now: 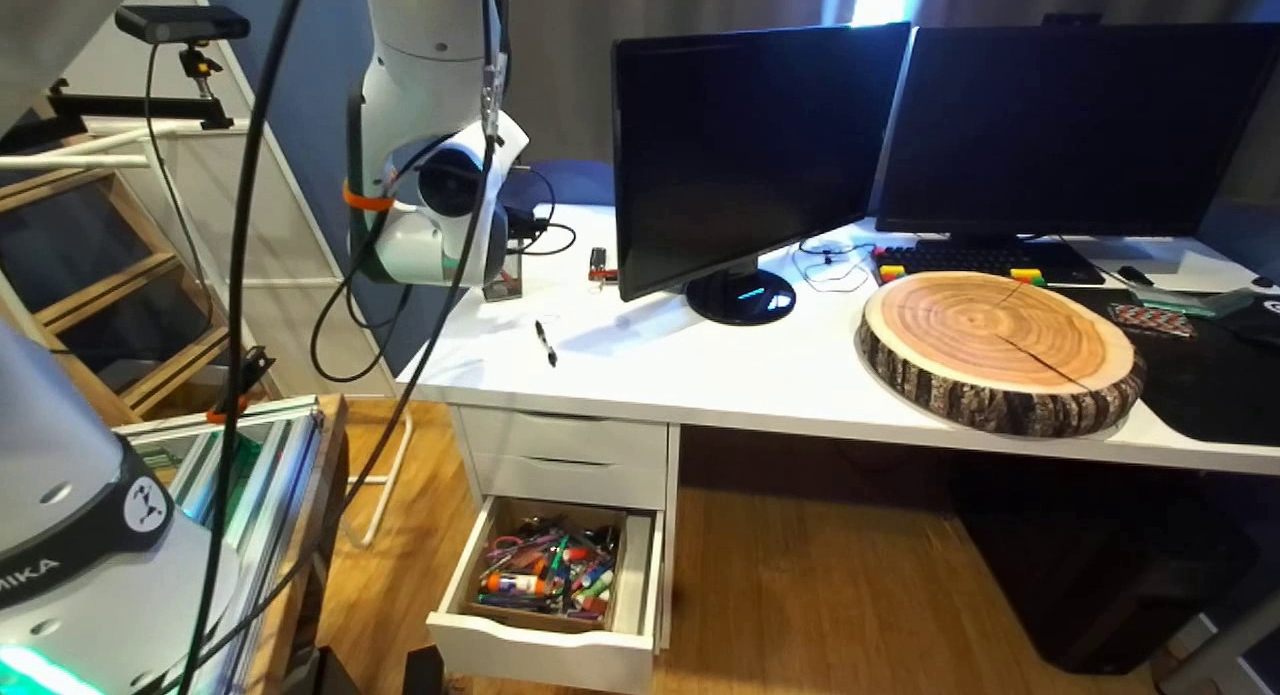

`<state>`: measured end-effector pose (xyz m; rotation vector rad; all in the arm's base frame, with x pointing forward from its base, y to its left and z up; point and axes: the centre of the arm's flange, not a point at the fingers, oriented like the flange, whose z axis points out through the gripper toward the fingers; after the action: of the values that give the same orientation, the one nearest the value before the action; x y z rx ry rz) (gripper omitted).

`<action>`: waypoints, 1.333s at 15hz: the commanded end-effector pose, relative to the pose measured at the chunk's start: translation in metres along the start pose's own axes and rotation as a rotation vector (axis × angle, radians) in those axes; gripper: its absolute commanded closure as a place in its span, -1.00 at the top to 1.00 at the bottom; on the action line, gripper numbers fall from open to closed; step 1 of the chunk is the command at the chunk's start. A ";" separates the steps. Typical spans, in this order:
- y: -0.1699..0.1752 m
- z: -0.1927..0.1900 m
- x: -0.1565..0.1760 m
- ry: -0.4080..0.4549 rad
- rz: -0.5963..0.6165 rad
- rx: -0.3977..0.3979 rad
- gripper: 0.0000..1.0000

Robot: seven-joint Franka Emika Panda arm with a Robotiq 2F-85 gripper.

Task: Pick up the yellow pencil and put it in the gray pencil holder

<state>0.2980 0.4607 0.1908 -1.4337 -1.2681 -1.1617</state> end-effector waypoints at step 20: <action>-0.003 -0.009 0.053 -0.237 0.074 -0.050 1.00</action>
<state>0.3098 0.4682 0.1996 -1.5381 -1.3035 -1.0994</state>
